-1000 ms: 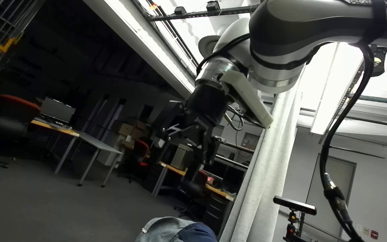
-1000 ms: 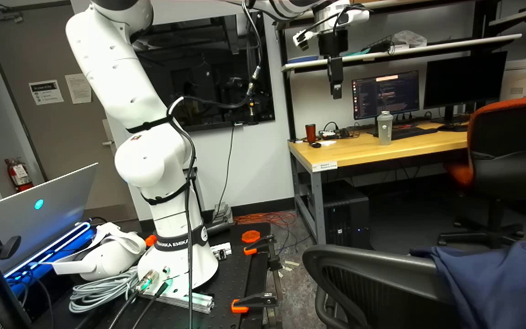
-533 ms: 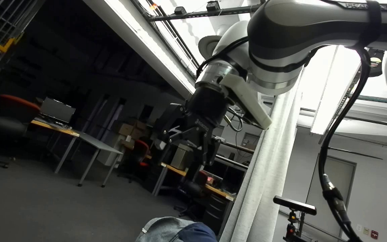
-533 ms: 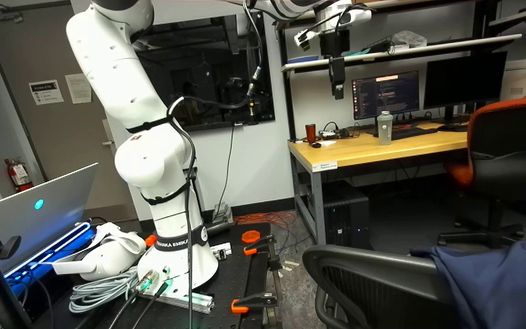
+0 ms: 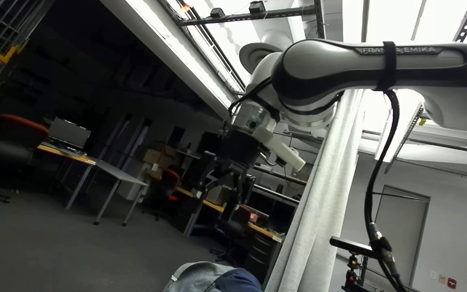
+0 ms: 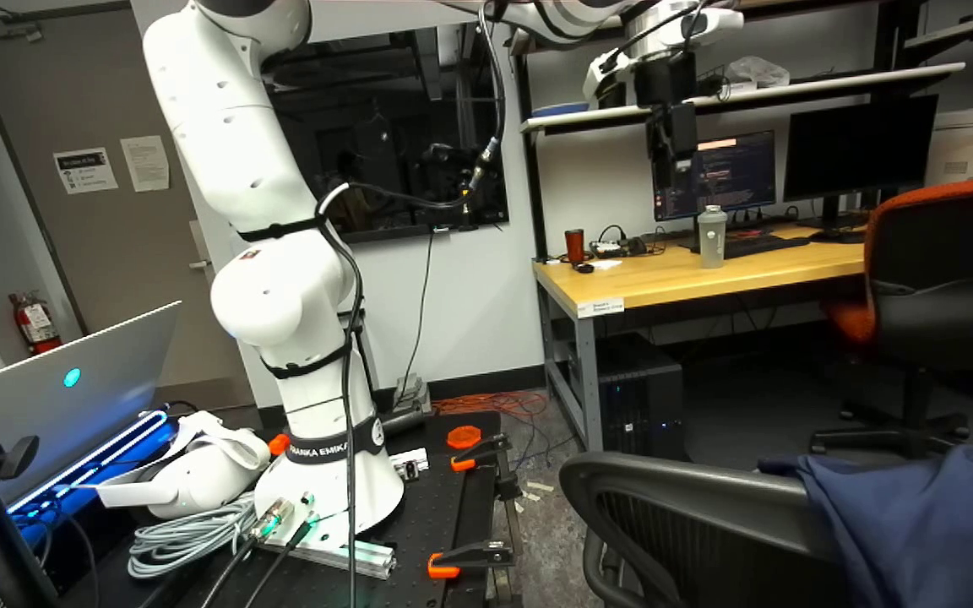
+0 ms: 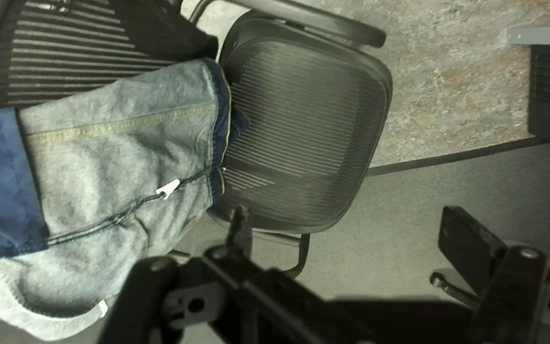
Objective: Take the cloth on the backrest and put it on the chair
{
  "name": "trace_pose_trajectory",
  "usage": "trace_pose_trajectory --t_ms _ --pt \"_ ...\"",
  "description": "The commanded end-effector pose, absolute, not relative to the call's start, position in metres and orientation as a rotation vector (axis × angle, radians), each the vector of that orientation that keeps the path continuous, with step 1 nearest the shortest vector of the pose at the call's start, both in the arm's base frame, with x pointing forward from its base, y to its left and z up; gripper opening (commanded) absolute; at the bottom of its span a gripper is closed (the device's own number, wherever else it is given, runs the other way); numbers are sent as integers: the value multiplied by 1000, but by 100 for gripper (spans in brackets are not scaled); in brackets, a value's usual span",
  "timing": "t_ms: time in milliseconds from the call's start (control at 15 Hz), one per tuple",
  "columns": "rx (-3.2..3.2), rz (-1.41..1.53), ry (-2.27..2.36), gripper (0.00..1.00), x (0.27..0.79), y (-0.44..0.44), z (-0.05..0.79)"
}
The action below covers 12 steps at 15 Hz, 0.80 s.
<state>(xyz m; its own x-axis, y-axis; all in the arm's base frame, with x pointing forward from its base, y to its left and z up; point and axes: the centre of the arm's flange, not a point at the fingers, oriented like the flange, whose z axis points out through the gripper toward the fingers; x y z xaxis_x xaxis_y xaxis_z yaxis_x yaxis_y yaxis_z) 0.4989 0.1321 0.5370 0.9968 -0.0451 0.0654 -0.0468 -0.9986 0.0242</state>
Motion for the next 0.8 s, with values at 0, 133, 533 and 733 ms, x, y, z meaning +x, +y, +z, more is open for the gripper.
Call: trace_pose_trajectory --t_ms 0,133,533,733 --pt "3047 202 5 100 551 100 531" --pt "3009 245 14 100 573 79 527" --pt "2921 167 145 100 618 17 516" --pt "2917 14 296 100 630 -8 506"
